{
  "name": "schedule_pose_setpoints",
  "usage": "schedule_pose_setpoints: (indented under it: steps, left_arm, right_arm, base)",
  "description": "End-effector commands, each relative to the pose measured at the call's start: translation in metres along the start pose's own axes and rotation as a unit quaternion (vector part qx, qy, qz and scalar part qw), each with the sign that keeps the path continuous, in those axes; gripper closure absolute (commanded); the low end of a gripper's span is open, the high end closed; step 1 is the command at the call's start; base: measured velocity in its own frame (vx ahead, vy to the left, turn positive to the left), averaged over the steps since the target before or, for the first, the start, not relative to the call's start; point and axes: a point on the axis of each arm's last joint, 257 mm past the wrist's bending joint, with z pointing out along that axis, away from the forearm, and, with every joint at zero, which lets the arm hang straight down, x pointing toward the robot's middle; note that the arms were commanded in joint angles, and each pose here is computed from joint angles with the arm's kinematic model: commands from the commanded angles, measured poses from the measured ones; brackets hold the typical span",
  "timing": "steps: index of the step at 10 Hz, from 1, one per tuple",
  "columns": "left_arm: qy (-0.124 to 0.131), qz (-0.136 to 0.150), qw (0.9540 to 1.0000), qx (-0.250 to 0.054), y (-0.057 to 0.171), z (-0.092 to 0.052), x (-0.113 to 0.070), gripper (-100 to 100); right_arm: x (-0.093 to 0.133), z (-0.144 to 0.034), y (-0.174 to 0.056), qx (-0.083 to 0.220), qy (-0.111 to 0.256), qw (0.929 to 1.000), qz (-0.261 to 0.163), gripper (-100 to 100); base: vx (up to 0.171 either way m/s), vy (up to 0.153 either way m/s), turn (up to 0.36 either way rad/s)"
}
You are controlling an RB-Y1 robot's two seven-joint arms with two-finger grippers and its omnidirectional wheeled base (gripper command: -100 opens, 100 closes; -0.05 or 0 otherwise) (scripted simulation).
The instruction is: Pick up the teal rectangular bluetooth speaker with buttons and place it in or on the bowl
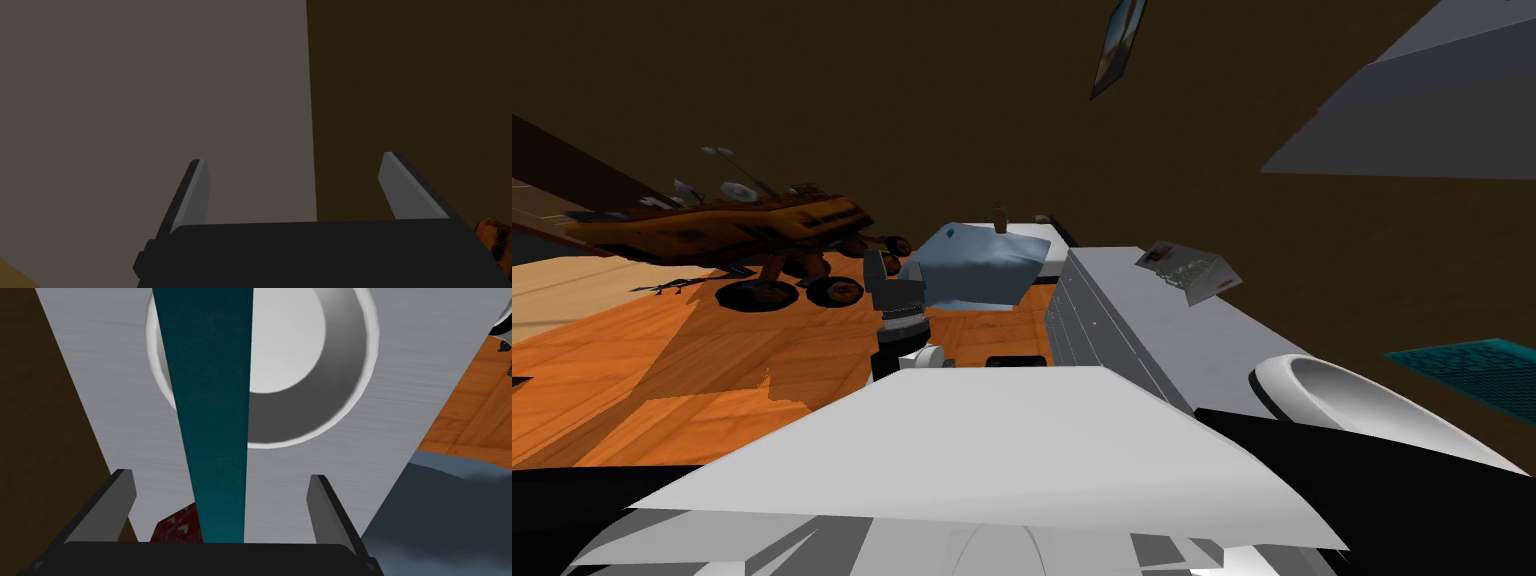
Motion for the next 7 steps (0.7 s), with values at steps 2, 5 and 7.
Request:
schedule_pose_setpoints:
  steps: [2, 5, 7]
  left_arm:
    - [0.0, 0.0, 1.0, 0.0, 0.0, 0.0, 0.0, 0]
    - [0.0, 0.0, 1.0, 0.0, 0.0, 0.0, 0.0, 0]
    - [0.0, 0.0, 1.0, 0.0, 0.0, 0.0, 0.0, 0]
  right_arm:
    - [0.0, 0.0, 0.0, 0.0, 0.0, 1.0, 0.0, -100]
    - [0.008, -0.016, 0.008, -0.001, 0.004, 0.9999, 0.01, -100]
    - [0.016, -0.031, 0.016, -0.002, 0.007, 0.9997, 0.021, -100]
  base:
    - [0.0, 0.0, 0.0]
    - [-0.002, -0.014, 0.056]
    - [-0.004, -0.083, 0.117]
